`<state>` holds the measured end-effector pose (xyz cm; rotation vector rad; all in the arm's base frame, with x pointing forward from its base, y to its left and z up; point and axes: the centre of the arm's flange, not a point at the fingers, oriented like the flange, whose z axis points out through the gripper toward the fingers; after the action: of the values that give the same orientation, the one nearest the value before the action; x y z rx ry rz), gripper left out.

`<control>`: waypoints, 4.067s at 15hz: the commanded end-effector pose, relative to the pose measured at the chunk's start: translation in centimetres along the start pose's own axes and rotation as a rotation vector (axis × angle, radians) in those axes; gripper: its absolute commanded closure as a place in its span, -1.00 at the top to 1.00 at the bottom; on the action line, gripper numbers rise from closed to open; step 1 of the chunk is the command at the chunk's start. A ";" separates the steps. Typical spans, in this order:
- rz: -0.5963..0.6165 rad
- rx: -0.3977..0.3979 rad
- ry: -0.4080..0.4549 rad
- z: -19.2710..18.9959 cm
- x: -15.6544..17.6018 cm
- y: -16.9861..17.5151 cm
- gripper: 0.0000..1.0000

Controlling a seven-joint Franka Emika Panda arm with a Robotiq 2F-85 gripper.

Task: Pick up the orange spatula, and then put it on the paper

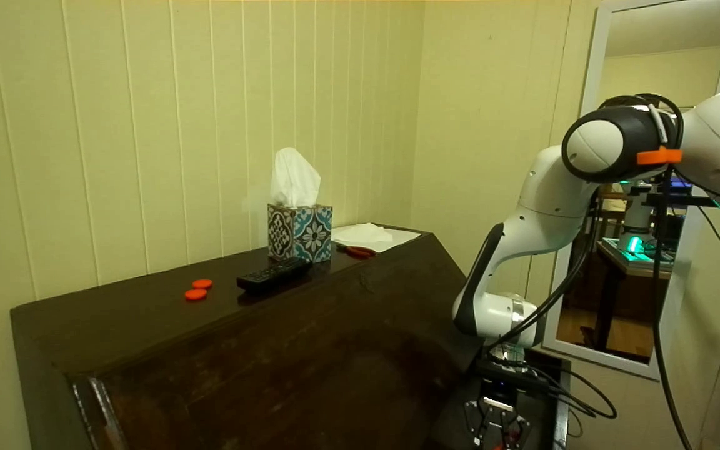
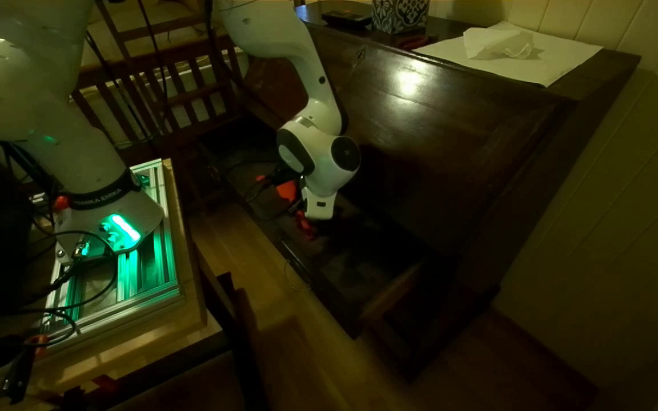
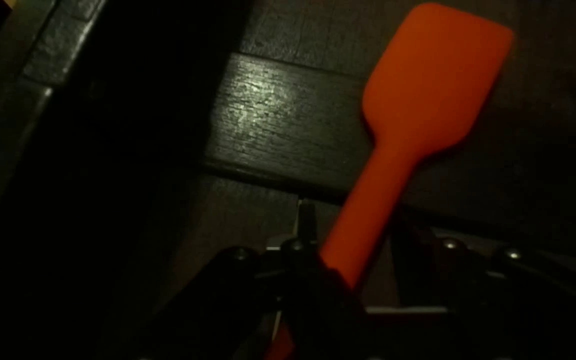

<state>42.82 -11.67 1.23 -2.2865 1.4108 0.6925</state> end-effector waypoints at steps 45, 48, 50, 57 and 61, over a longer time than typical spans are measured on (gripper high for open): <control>-0.241 0.145 0.216 -41.0 -21.3 -12.8 -0.89; -0.237 0.209 0.238 -43.4 -19.4 -17.2 -0.89; -0.214 0.264 0.247 -45.0 -18.0 -20.3 -0.89; 0.010 0.518 0.200 -49.2 -13.4 -27.8 -0.89; 0.197 0.617 0.176 -50.1 -10.6 -29.3 -0.89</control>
<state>71.26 -16.66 48.99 -1.9208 1.5480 0.0699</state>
